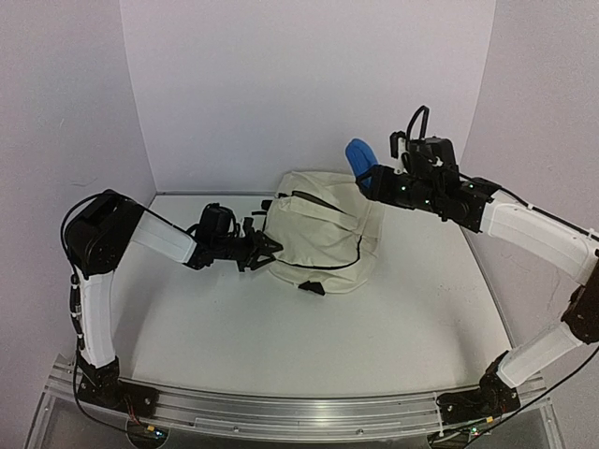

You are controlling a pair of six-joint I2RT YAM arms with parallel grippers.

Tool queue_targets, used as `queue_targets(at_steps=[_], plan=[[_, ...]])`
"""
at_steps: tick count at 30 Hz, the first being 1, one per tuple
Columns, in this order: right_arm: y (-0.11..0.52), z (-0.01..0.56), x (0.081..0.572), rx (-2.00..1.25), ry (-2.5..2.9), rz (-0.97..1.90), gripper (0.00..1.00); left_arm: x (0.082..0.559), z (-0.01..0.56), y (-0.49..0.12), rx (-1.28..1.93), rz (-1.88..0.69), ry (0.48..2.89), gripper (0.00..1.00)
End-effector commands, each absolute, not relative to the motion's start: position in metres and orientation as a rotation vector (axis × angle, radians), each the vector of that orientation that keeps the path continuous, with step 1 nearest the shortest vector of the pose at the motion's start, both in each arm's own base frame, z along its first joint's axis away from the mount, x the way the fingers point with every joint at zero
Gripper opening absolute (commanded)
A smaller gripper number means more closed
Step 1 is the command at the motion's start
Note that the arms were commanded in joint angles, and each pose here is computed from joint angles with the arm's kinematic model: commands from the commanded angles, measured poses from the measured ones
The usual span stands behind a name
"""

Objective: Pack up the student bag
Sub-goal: Place the personal item in the student bag.

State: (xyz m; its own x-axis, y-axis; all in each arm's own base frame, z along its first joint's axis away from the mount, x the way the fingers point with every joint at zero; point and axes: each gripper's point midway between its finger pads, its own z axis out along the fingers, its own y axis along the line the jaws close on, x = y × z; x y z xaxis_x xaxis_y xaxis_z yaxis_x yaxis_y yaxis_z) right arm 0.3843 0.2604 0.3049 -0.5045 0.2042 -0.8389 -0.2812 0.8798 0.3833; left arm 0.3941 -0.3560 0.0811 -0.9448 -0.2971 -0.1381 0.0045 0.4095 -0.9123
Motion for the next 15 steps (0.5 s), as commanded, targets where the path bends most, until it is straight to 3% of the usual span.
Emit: queue_targets(at_steps=[1, 3, 4, 15], plan=[[0.269, 0.314, 0.372, -0.103, 2.011, 0.68, 0.43, 0.406, 0.1, -0.368, -0.188, -1.614, 2.281, 0.22], [0.274, 0.307, 0.365, -0.141, 2.048, 0.705, 0.43, 0.404, 0.101, -0.368, -0.14, -1.6, 2.268, 0.02], [0.275, 0.301, 0.362, -0.159, 2.072, 0.709, 0.43, 0.401, 0.102, -0.369, -0.114, -1.593, 2.267, 0.0], [0.306, 0.23, 0.311, -0.39, 2.386, 0.847, 0.42, 0.293, 0.088, -0.369, 0.312, -1.213, 2.54, 0.0]])
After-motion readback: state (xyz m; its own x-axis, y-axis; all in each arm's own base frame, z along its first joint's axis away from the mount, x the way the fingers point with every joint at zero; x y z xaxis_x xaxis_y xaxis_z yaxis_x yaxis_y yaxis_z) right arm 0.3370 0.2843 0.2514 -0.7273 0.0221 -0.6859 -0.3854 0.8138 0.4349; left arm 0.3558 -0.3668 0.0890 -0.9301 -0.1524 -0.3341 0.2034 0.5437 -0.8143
